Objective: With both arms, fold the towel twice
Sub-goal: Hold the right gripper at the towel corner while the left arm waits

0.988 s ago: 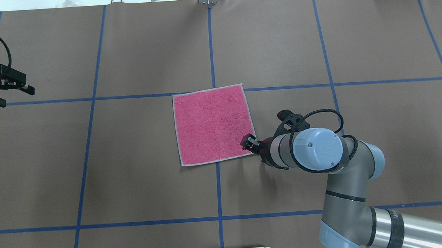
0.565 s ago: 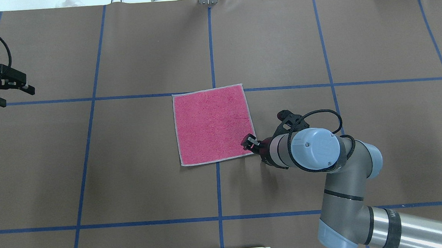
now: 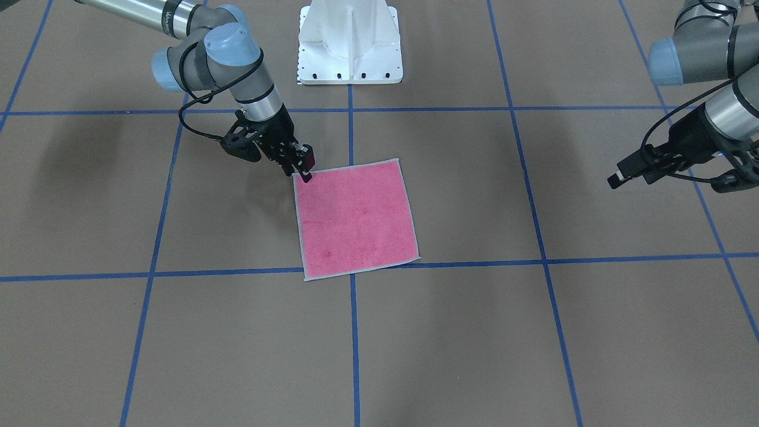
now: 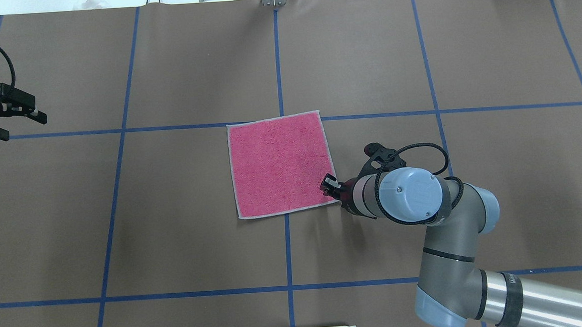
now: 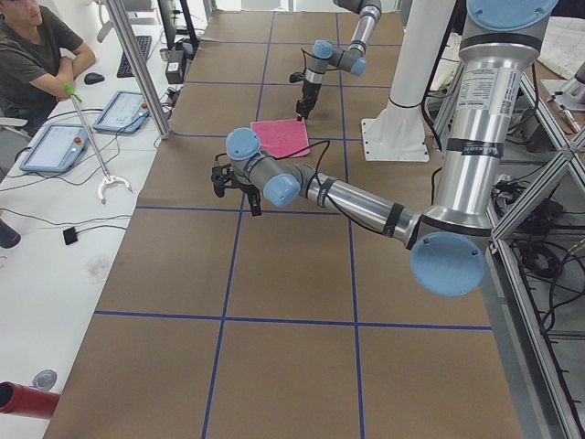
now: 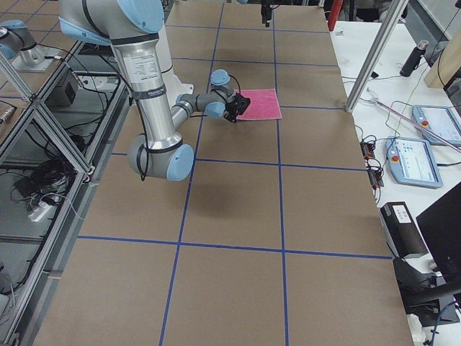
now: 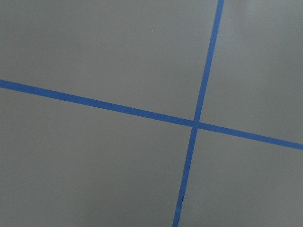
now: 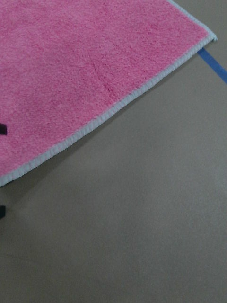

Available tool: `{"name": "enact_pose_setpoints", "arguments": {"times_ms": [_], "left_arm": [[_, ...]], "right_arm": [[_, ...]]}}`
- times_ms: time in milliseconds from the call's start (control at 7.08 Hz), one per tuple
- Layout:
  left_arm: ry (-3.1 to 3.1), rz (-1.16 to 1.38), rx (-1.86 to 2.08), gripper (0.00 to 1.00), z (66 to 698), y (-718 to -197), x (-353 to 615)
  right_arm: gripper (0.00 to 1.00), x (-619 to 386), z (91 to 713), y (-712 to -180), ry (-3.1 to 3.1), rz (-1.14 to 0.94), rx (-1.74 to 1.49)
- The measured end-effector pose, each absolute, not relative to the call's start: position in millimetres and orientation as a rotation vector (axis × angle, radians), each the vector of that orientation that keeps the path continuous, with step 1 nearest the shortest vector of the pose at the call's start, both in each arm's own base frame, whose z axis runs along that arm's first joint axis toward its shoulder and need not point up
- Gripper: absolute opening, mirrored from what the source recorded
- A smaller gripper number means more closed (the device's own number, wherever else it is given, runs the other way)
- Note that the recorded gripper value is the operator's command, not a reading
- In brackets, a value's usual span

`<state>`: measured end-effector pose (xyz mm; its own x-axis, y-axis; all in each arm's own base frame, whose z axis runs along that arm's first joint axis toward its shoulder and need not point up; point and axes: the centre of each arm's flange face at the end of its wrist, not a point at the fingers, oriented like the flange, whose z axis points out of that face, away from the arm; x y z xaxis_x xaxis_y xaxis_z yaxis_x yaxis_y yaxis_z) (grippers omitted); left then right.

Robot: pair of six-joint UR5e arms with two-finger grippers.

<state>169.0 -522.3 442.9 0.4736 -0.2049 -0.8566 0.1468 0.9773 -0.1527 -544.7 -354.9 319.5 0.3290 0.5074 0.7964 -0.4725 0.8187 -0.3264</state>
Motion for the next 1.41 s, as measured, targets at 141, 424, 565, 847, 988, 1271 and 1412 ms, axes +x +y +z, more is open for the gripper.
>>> {"name": "enact_pose_setpoints", "arguments": {"times_ms": [141, 424, 565, 847, 988, 1271, 1412], "left_arm": [[1.058, -0.217, -0.061, 1.00, 441, -522, 169], [1.058, -0.217, -0.063, 1.00, 440, -521, 170], [1.057, -0.216, -0.065, 1.00, 440, -520, 172], [1.057, -0.214, -0.067, 1.00, 440, -520, 174], [1.057, -0.218, -0.072, 1.00, 440, -519, 176], [1.059, -0.229, -0.081, 1.00, 437, -520, 179], [1.059, -0.231, -0.082, 1.00, 437, -520, 180]], "right_arm": [[0.47, -544, 320, -356, -1.056, 0.643, -0.036], [0.45, -543, 318, -357, -1.059, 0.648, -0.028], [0.44, -542, 317, -357, -1.061, 0.652, -0.021], [0.43, -541, 317, -357, -1.061, 0.655, -0.017], [0.38, -541, 318, -357, -1.061, 0.656, -0.016], [0.33, -541, 318, -357, -1.060, 0.656, -0.016], [0.34, -540, 318, -357, -1.061, 0.656, -0.016]]}}
